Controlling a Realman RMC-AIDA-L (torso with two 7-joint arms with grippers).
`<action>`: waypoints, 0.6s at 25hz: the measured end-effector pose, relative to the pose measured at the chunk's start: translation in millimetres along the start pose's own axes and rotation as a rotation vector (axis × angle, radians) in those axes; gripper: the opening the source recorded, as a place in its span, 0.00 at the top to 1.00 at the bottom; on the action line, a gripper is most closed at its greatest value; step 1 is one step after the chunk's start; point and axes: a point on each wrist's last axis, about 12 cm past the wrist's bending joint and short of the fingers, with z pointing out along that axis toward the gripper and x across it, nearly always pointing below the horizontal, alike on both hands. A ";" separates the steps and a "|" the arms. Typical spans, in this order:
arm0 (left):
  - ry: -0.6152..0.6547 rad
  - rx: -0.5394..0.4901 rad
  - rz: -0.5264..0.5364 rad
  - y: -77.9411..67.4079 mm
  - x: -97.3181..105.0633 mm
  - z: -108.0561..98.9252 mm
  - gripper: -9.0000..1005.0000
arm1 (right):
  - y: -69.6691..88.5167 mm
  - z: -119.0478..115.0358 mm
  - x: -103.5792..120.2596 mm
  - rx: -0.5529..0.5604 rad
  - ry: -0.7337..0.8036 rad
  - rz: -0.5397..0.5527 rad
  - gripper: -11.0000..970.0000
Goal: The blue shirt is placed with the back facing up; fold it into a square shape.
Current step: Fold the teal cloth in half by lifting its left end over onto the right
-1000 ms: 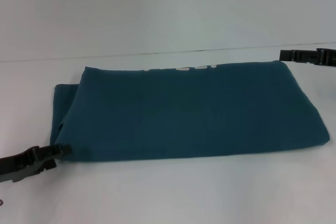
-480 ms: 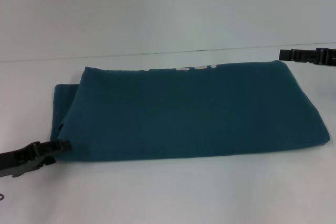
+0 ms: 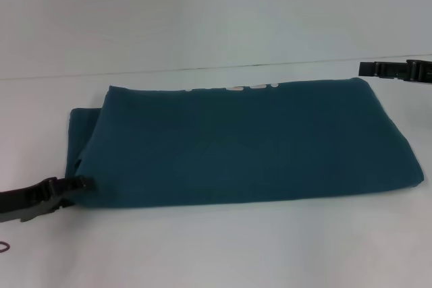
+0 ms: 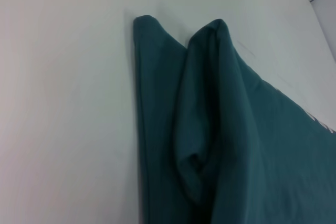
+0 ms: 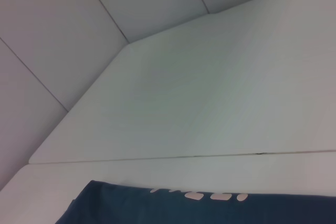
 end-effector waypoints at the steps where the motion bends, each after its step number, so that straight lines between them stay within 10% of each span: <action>1: 0.001 0.001 0.002 -0.9 -0.8 0.6 0.29 | 0.0 -0.1 -0.1 0.000 0.000 0.000 0.20; 15: 0.011 -0.009 0.059 -10.5 -9.6 9.5 0.29 | -1.7 -0.6 -0.3 0.012 -0.006 0.001 0.20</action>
